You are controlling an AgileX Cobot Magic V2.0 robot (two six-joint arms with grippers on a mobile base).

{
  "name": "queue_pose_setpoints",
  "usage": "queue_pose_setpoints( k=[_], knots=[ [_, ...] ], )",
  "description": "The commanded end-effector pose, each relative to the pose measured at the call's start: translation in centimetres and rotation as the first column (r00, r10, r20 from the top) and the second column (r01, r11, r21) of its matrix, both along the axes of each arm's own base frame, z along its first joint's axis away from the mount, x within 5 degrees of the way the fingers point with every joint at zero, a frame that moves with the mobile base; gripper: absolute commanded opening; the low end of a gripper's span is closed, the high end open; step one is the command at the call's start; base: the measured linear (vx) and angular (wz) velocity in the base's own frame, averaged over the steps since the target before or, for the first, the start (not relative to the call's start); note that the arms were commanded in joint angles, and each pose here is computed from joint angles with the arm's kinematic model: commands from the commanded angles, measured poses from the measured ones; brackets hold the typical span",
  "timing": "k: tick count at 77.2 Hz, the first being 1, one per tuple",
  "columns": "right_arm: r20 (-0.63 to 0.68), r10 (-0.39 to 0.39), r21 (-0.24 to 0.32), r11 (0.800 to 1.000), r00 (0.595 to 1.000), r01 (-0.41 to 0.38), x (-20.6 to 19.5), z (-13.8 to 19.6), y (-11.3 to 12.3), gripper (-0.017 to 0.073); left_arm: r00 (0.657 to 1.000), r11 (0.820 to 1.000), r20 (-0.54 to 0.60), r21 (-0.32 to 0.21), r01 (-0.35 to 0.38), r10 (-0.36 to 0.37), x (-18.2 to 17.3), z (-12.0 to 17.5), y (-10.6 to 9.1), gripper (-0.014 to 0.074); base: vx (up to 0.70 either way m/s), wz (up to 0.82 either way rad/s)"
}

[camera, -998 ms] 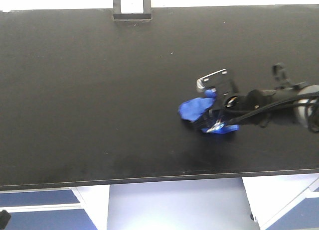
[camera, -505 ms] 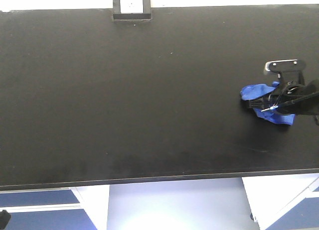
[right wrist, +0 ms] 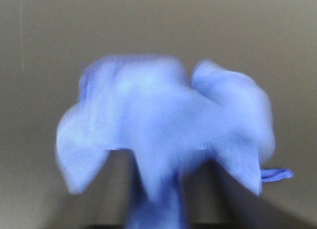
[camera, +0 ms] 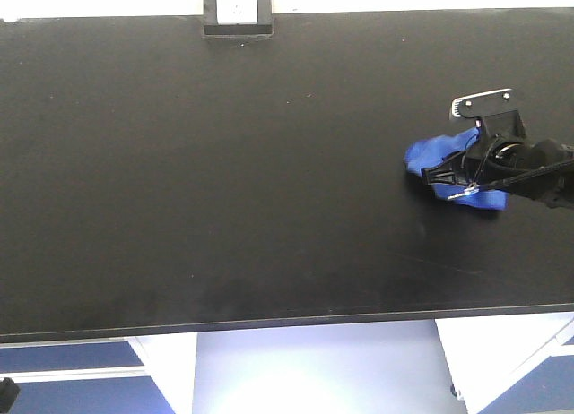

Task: Wipe right workspace with blue cloth
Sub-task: 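Wipe the cloth across the counter with the right gripper, back and forth, then open the right gripper to release the cloth and lift away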

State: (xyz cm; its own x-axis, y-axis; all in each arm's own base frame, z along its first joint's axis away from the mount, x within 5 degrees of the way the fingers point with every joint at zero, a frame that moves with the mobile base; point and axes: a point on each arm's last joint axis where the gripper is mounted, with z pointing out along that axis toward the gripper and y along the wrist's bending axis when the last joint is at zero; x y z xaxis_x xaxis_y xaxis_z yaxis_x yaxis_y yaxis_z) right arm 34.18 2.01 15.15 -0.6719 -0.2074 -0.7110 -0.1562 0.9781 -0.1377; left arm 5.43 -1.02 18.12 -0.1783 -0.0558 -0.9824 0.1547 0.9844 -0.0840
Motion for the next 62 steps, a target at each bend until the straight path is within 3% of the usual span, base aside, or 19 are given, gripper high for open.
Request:
queue_pose_setpoints(
  k=[1,16,33,41,53,62],
  knots=[
    [0.138,-0.026,0.005,1.000,0.990,0.026,0.6,2.8,-0.3,0.0493,0.995,1.000,0.102,-0.019,-0.001,0.003,0.0,1.6,0.0,-0.0006,0.00,0.00],
    [0.172,-0.043,0.030,0.999,0.984,0.039,0.2,4.6,-0.3,0.0651,0.995,1.000,0.102,-0.019,-0.001,0.003,0.0,1.6,0.0,-0.0006,0.00,0.00],
    [0.261,-0.011,0.063,0.998,0.965,-0.006,-3.1,11.2,0.0,0.0626,0.995,1.000,0.102,-0.019,-0.001,0.003,0.0,1.6,0.0,-0.0006,0.00,0.00],
    [0.316,0.014,0.090,0.995,0.949,-0.045,-6.6,15.6,0.1,0.0567,0.995,1.000,0.102,-0.019,-0.001,0.003,0.0,1.6,0.0,-0.0006,0.00,0.00],
    [0.295,0.067,0.136,0.984,0.953,-0.111,-12.4,19.3,0.5,0.0433,0.995,1.000,0.102,-0.019,-0.001,0.003,0.0,1.6,0.0,-0.0006,0.00,0.00],
    [0.284,0.104,0.157,0.976,0.953,-0.153,-17.0,21.1,0.6,0.0247,0.995,1.000,0.102,-0.019,-0.001,0.003,0.0,1.6,0.0,-0.0006,0.00,0.00]
  ],
)
